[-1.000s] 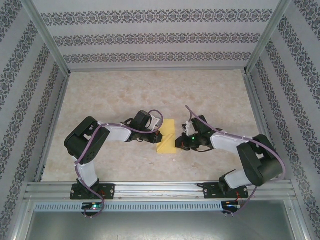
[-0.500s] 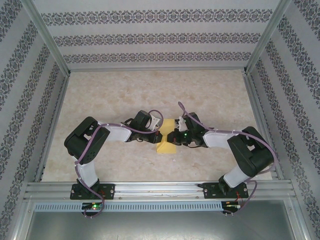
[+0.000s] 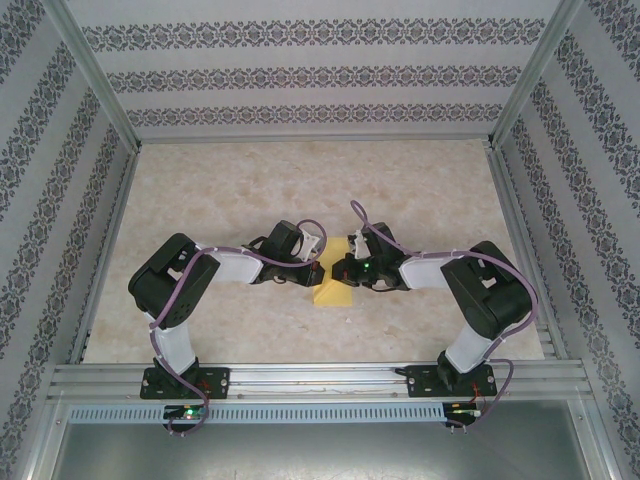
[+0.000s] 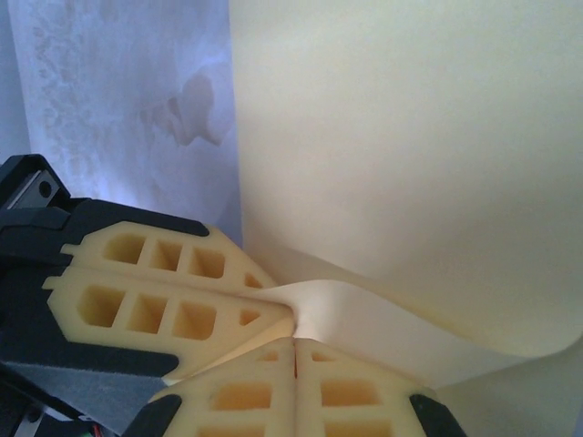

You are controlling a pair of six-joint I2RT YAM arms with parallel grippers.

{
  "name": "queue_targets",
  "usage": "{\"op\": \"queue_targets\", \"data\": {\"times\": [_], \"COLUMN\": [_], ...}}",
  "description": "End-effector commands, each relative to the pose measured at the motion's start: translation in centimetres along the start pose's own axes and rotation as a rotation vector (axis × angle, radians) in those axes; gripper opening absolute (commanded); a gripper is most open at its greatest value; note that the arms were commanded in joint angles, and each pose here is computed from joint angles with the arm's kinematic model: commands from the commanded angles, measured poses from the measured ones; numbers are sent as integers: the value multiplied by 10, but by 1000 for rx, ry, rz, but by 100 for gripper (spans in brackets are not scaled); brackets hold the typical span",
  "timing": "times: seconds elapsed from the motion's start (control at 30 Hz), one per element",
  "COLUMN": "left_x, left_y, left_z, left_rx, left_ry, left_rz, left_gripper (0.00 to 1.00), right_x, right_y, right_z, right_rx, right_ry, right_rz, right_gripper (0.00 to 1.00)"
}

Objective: Fold a paper plane with a square sheet of paper (fold left side to right side)
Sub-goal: Fold the triangle a second time at the center of the table.

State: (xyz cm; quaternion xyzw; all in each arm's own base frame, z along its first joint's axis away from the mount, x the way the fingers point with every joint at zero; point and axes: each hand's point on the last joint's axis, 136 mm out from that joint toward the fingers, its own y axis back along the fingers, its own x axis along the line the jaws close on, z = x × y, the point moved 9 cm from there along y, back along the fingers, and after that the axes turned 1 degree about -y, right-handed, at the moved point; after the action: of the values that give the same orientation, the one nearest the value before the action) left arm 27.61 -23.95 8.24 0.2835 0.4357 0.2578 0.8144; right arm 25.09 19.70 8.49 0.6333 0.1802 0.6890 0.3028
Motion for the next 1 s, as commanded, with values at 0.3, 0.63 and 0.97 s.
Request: {"op": "queue_targets", "data": {"times": [0.3, 0.63, 0.97], "left_x": [15, 6, -20], "left_y": [-2, 7, 52], "left_z": [-8, 2, 20], "left_rx": [12, -36, -119], "left_ry": [5, -3, -53], "left_rz": [82, 63, 97], "left_gripper": [0, 8, 19], "right_x": [-10, -24, -30], "right_y": [-6, -6, -6], "right_z": [-2, -12, -17], "right_rx": [-7, 12, 21], "right_ry": [12, -23, -30], "right_rz": [-50, -102, -112], "right_gripper": [0, 0, 0]}}
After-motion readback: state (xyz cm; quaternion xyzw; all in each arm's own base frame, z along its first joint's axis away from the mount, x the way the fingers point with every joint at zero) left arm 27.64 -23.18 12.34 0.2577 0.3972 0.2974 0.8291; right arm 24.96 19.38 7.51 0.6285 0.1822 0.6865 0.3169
